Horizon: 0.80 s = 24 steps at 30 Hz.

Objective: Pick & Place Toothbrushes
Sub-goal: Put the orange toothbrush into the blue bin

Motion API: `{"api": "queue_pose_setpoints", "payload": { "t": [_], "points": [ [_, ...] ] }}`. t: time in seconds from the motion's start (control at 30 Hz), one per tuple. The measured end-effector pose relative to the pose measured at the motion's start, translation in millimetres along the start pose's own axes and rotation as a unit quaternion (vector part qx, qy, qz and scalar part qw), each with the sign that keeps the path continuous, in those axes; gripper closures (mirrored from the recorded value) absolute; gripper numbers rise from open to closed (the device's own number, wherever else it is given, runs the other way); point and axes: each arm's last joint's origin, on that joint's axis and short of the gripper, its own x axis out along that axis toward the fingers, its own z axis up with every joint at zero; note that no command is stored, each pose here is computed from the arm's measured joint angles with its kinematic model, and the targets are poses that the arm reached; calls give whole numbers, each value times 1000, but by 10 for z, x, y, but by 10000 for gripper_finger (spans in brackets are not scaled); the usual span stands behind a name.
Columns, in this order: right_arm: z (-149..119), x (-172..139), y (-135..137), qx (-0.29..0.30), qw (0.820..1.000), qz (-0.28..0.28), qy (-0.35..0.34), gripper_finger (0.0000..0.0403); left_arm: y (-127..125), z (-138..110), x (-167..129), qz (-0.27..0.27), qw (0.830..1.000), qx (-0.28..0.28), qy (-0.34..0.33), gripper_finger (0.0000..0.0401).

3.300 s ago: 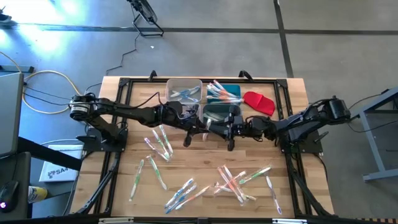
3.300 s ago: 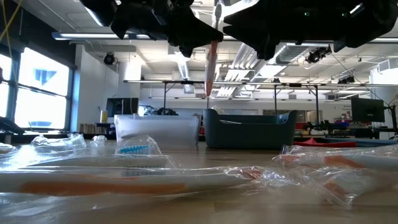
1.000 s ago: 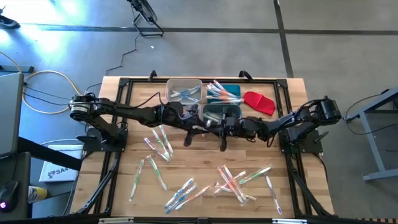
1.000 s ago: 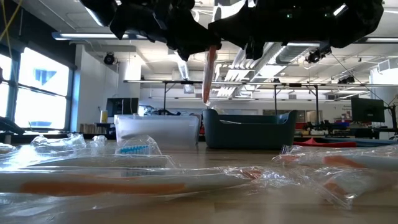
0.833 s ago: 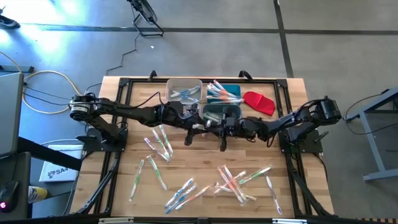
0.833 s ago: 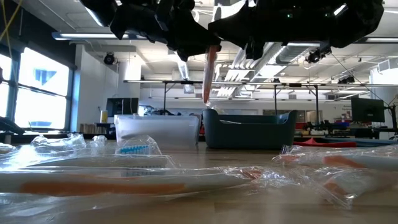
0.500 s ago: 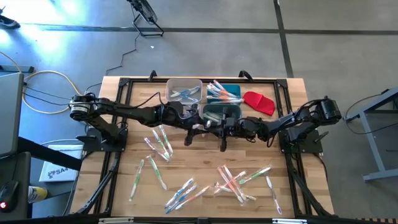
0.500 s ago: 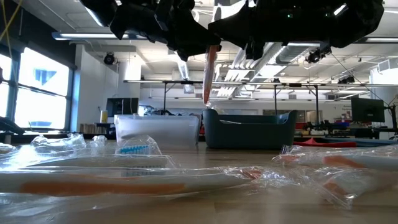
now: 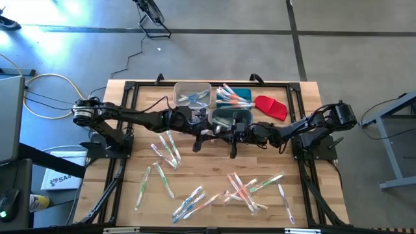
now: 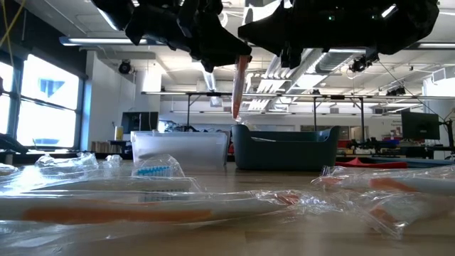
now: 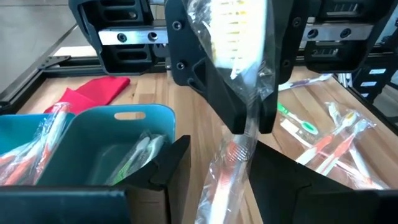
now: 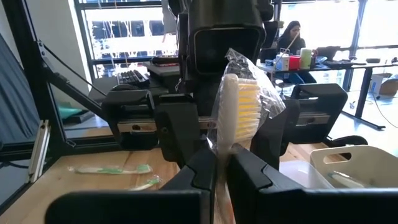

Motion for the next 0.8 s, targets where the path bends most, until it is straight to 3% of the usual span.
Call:
{"api": "queue_pose_setpoints", "payload": {
  "t": [0.47,0.67,0.8],
  "points": [
    [-12,1,-18,0,1000,-21,5,385,-12,12,-84,-4,999,31,24,253],
    [-11,-1,-37,0,999,-52,4,385,18,52,-226,2,998,49,34,253],
    [-10,-1,-41,0,998,-58,4,385,132,-75,-419,25,999,26,21,253]
  ]
}}
